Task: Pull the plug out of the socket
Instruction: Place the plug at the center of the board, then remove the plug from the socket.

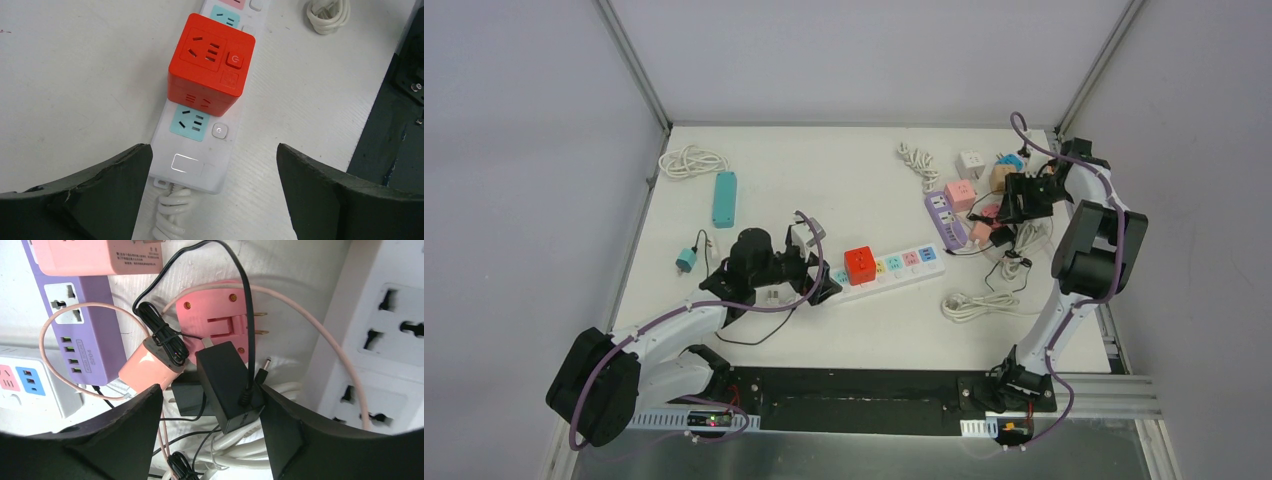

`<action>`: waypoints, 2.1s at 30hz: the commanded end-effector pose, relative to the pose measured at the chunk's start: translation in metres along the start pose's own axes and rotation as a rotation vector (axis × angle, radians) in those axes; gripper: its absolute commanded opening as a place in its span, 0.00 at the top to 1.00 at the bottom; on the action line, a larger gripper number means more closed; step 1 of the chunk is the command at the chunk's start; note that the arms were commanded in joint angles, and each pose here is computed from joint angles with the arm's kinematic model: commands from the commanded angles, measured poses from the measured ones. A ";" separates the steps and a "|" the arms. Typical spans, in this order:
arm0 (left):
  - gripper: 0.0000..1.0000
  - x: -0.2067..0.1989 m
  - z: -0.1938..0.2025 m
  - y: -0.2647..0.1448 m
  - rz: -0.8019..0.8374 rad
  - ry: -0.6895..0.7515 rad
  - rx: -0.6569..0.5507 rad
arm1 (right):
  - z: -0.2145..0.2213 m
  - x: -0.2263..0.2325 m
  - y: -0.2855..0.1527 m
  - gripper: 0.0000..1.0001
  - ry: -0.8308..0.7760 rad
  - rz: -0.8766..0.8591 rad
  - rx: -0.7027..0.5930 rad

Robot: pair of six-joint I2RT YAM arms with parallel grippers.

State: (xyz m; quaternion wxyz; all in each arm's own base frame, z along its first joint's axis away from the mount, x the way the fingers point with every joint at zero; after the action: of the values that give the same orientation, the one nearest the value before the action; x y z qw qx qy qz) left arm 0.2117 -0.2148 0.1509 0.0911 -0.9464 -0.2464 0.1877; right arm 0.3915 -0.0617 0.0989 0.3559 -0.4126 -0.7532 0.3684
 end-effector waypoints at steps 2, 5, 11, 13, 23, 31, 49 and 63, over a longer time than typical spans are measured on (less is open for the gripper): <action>0.01 -0.008 -0.011 -0.001 0.057 0.041 -0.055 | -0.021 -0.001 -0.041 0.26 -0.059 0.096 -0.090; 0.01 -0.009 -0.011 -0.001 0.057 0.040 -0.060 | -0.021 -0.001 -0.047 0.23 -0.070 0.113 -0.097; 0.01 -0.013 -0.019 -0.003 0.074 0.030 -0.125 | -0.015 0.000 -0.058 0.00 -0.116 0.170 -0.099; 0.01 -0.014 -0.023 -0.004 0.076 0.033 -0.166 | -0.015 0.003 -0.067 0.00 -0.144 0.194 -0.116; 0.01 -0.001 -0.038 0.007 -0.010 -0.086 -0.227 | -0.028 0.061 -0.099 0.00 -0.330 0.032 -0.344; 0.03 -0.020 -0.048 0.013 0.146 -0.060 -0.205 | -0.033 0.110 -0.109 0.00 -0.424 -0.190 -0.542; 0.03 -0.005 -0.044 0.010 0.032 0.022 -0.198 | -0.023 0.179 -0.084 0.00 -0.575 -0.461 -0.512; 0.08 -0.016 -0.060 0.025 -0.092 0.136 -0.006 | -0.017 0.194 -0.062 0.00 -0.576 -0.558 -0.411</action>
State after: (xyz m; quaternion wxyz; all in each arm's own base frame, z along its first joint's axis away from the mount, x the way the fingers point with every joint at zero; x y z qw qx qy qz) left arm 0.2261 -0.2403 0.1838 0.0714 -0.9467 -0.2688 0.1627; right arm 0.3019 0.0863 0.1910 0.1566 -0.1504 -0.9530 0.2114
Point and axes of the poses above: each gripper's point midway between its finger pads, its own y axis out along the fingers, its own x axis along the line the jaws close on, z = x × y, the point moved 4 cm from there along -y, back along the fingers, and after that the axes turned 8 degrees about -y, right-handed, at the moved point
